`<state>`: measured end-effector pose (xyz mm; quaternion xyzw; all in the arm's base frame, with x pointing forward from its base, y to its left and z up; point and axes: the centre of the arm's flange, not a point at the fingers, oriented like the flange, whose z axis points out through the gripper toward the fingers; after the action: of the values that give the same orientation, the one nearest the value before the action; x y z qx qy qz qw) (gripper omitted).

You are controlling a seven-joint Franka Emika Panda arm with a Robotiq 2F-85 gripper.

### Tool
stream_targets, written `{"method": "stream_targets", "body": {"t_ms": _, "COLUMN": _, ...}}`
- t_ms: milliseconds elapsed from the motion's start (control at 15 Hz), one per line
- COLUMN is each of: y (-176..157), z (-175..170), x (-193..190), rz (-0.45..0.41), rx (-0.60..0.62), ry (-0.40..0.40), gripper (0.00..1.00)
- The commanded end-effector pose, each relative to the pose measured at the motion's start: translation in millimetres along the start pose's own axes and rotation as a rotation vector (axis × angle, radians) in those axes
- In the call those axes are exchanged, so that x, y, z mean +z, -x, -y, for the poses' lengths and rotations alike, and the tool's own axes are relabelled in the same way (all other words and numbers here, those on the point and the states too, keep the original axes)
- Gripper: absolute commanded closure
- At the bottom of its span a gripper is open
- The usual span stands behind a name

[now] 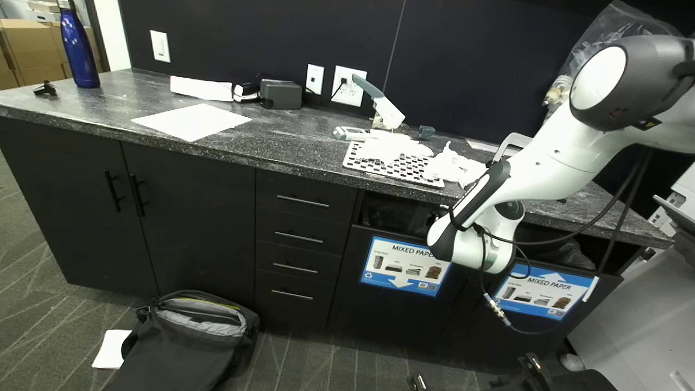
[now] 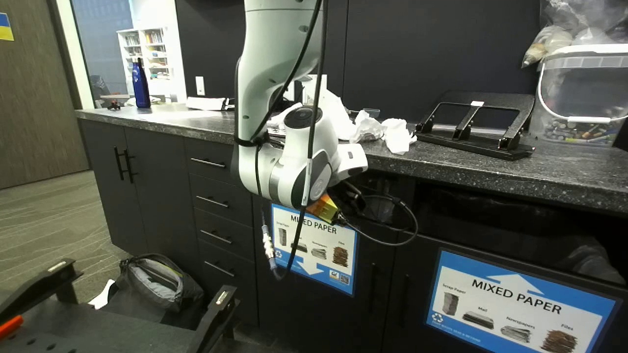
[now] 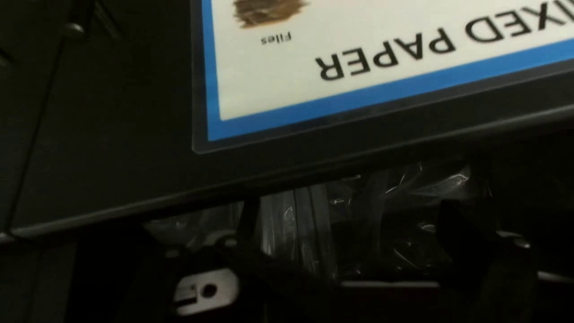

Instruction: Put the white pieces of paper in the left bin

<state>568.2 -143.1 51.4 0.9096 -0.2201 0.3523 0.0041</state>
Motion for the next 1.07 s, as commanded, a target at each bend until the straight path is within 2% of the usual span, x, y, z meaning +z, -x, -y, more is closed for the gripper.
{"method": "stream_targets", "body": {"t_ms": 0, "y": 9.8, "z": 0.3, "x": -72.0, "rz": 0.062, "rx": -0.032, "ry": 0.000, "gripper": 0.00}}
{"method": "stream_targets", "body": {"t_ms": 133, "y": 10.2, "z": 1.9, "x": -100.8, "rz": 0.109, "rx": -0.065, "ry": 0.010, "gripper": 0.00}}
{"method": "stream_targets", "body": {"t_ms": 333, "y": -11.8, "z": 8.1, "x": -140.5, "rz": 0.233, "rx": -0.145, "ry": 0.027, "gripper": 0.00}}
{"method": "stream_targets", "body": {"t_ms": 733, "y": -94.1, "z": 11.9, "x": -172.5, "rz": 0.476, "rx": -0.311, "ry": 0.162, "gripper": 0.00}}
{"method": "stream_targets", "body": {"t_ms": 933, "y": -139.7, "z": 3.1, "x": -182.5, "rz": 0.551, "rx": -0.439, "ry": 0.256, "gripper": 0.00}}
{"method": "stream_targets", "body": {"t_ms": 1000, "y": -157.6, "z": 0.0, "x": -181.3, "rz": 0.550, "rx": -0.489, "ry": 0.284, "gripper": 0.00}}
